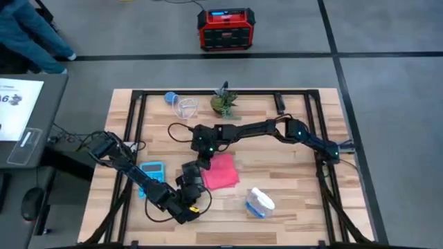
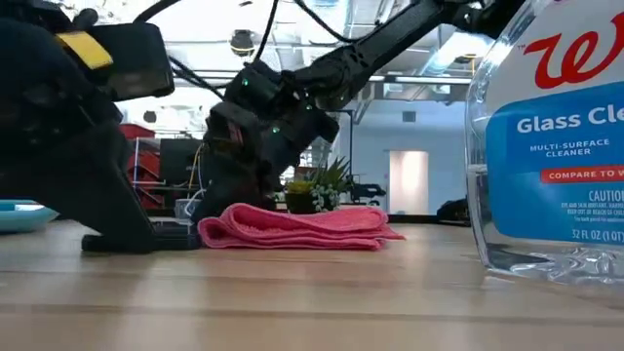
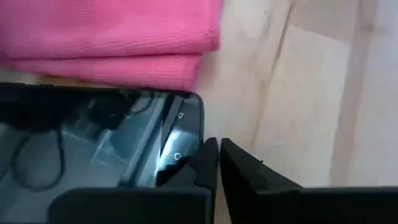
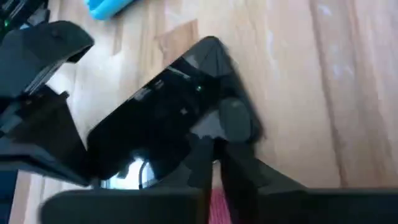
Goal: Apply microfiber cloth
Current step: Spray the front of the cellphone using the spray bottle
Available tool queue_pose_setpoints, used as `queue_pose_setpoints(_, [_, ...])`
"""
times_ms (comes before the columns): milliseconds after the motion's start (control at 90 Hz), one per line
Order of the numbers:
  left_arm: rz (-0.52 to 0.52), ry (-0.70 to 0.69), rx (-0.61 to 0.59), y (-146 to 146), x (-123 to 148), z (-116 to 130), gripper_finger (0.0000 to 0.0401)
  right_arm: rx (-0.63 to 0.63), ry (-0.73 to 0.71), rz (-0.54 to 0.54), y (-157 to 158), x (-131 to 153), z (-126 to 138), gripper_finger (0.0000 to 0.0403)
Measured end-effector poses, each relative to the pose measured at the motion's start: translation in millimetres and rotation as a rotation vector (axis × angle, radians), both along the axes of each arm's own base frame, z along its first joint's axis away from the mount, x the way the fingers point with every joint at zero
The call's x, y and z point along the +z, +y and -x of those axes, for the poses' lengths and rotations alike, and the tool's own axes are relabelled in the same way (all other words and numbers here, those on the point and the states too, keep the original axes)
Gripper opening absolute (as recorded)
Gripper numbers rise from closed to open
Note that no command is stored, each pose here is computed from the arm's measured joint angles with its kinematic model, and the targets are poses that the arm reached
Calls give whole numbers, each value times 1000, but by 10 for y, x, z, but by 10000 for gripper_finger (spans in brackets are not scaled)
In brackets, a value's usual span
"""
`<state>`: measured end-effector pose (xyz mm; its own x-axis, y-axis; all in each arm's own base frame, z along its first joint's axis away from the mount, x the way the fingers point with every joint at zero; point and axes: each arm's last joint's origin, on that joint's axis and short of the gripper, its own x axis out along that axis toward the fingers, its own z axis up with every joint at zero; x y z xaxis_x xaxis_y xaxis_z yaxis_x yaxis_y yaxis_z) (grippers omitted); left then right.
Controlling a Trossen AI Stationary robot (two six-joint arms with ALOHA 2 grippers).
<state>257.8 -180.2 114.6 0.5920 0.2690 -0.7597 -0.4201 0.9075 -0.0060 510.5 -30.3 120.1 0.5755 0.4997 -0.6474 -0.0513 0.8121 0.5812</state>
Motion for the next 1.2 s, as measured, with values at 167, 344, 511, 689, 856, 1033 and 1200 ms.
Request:
queue_pose_setpoints(167, [0,10,28,-28,50,-14,0,1,31,4,2,-27,22,0])
queue_pose_setpoints(344, [77,-27,30,-143,256,-93,0,-19,33,16,-53,-25,25,6])
queue_pose_setpoints(511, [148,-55,83,-239,619,-58,0,-25,22,17,-65,-17,17,38])
queue_pose_setpoints(689, [103,126,342,-123,549,339,0,-93,-1,46,3,10,-33,104])
queue_pose_setpoints(856, [112,173,477,50,250,519,0,-122,-9,104,126,14,-53,165])
queue_pose_setpoints(1033, [124,139,480,233,9,570,0,-128,-6,94,114,20,-53,209])
queue_pose_setpoints(1200, [79,82,487,331,-56,555,0,-136,-5,71,94,25,-55,218])
